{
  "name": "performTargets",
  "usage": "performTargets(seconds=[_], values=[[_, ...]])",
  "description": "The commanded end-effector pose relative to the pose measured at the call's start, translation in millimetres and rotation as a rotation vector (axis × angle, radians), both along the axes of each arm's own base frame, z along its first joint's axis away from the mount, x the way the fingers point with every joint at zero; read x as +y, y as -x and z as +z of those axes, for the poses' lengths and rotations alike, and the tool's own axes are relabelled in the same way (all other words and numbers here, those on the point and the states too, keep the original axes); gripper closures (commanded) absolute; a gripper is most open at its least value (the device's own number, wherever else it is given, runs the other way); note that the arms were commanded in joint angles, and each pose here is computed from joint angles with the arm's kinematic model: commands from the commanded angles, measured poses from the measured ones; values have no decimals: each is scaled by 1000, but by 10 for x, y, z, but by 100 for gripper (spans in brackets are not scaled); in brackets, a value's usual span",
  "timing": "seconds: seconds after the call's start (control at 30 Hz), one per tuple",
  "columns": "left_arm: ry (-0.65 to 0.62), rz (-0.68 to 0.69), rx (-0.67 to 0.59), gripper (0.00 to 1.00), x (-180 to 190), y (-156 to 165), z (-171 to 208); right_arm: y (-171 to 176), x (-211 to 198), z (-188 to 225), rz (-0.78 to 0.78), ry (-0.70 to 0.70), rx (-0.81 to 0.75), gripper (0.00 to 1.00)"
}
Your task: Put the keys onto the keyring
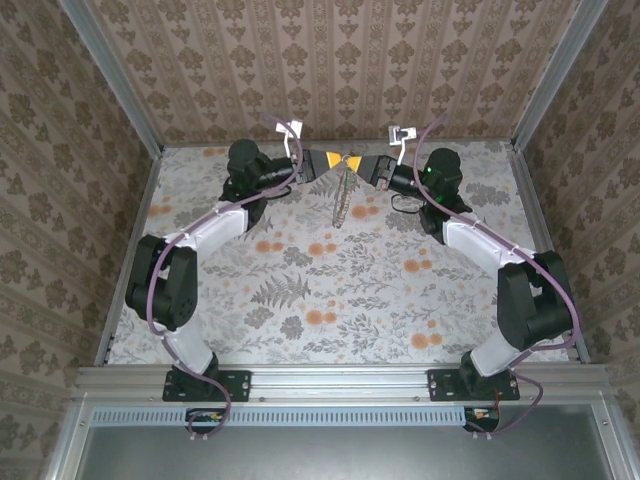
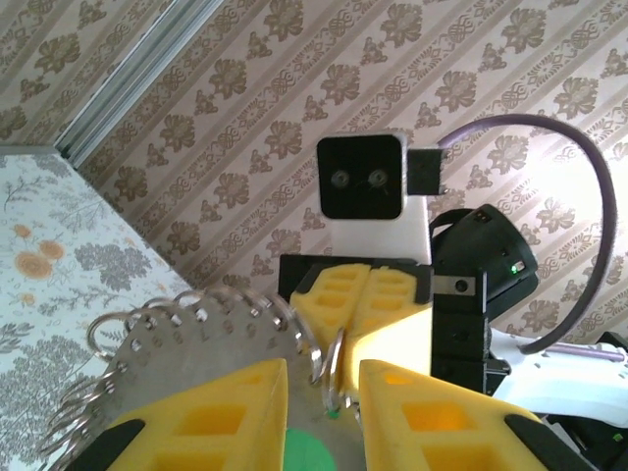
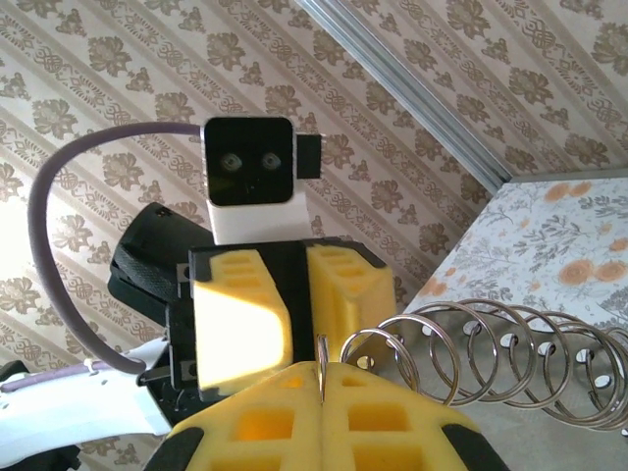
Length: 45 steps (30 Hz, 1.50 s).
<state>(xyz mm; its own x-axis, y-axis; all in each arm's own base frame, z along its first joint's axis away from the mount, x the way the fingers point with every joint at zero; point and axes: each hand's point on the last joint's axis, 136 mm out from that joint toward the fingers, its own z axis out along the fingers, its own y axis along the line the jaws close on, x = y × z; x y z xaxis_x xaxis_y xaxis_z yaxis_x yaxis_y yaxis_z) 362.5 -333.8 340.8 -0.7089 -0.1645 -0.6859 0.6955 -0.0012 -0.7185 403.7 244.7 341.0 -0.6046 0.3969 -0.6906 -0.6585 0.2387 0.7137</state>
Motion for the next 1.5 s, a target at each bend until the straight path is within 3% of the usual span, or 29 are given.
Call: performTargets(seconds=[0.0,0.33,0.63,0.77,1.47], values=[[0,4,-61,73,38,105,105,53,23,280,20,-32,-87,100],[7,16,-79,71,66,137,155,60,67,270,28,-33,-83,100],[19,40,-109,63,112,180,242,42,74,256,25,-38,-79,100],[19,4,-109,62,-14,283,234,46,94,260,35,-43,-77,100],[-1,53,-80,59,-33,146,76,65,114,244,40,-41,-80,100]])
